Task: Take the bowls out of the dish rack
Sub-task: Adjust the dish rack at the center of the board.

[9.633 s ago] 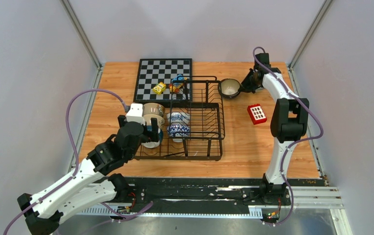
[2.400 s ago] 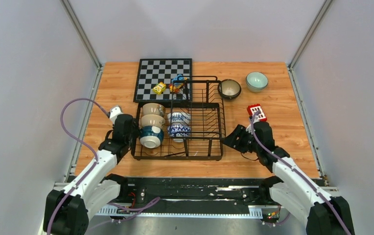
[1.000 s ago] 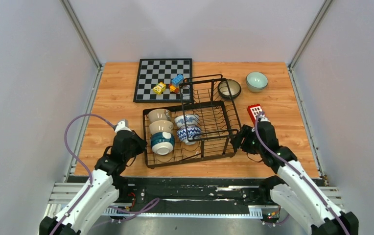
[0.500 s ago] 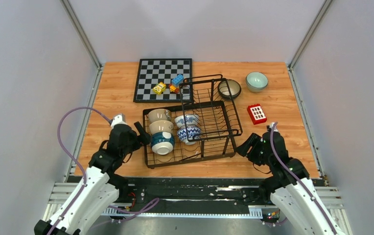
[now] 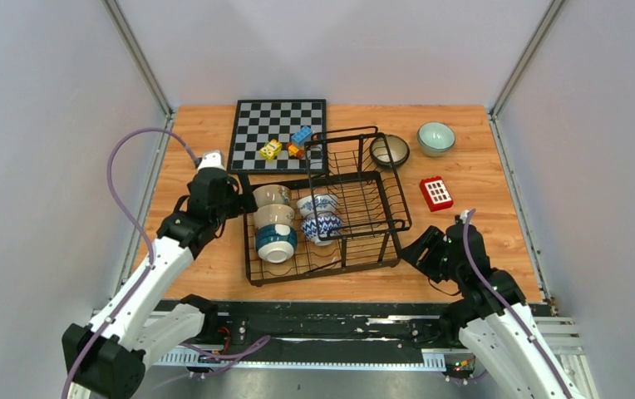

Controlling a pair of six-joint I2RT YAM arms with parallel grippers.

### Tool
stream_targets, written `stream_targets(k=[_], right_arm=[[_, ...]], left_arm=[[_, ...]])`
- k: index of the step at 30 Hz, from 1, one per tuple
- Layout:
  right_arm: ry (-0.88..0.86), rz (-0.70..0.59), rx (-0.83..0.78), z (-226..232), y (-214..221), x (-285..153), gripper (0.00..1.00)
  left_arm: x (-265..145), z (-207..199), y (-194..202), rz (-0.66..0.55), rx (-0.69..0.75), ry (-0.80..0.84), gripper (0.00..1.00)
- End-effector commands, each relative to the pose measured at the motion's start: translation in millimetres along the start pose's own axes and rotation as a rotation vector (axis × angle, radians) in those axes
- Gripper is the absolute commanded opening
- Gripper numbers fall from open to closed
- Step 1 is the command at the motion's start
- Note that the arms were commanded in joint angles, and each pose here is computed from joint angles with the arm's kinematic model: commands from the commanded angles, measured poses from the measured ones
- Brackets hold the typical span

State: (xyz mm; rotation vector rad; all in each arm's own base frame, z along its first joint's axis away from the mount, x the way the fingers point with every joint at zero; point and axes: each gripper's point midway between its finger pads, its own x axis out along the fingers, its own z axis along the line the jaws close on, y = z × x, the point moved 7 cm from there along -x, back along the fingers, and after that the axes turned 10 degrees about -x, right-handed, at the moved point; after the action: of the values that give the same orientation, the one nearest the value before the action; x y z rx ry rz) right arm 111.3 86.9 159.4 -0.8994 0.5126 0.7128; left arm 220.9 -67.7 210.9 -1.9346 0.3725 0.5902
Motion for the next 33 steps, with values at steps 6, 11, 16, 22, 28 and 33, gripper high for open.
stream_targets(k=[6,11,16,22,28,33], right_arm=[[-0.064,0.063,0.127,2.7,18.2,10.6,0.59],[-0.098,0.041,0.156,3.7,22.4,18.4,0.59],[-0.099,0.075,0.182,6.0,31.7,32.9,0.59],[-0.058,-0.019,0.202,12.7,26.3,36.0,0.60],[0.001,-0.065,0.240,11.2,25.2,24.7,0.60],[-0.001,-0.065,0.247,12.5,32.0,20.9,0.60]], left_arm=[[19.4,-29.1,-40.9,-0.065,0.076,0.108,1.00],[32.8,-27.4,-30.2,-0.028,0.031,0.107,1.00],[36.0,-16.5,-17.6,-0.018,0.010,0.081,1.00],[27.4,-5.0,-9.7,-0.049,-0.038,0.060,1.00],[19.2,2.3,-2.8,-0.074,-0.099,0.056,1.00],[20.6,3.1,4.0,-0.060,-0.135,0.063,1.00]])
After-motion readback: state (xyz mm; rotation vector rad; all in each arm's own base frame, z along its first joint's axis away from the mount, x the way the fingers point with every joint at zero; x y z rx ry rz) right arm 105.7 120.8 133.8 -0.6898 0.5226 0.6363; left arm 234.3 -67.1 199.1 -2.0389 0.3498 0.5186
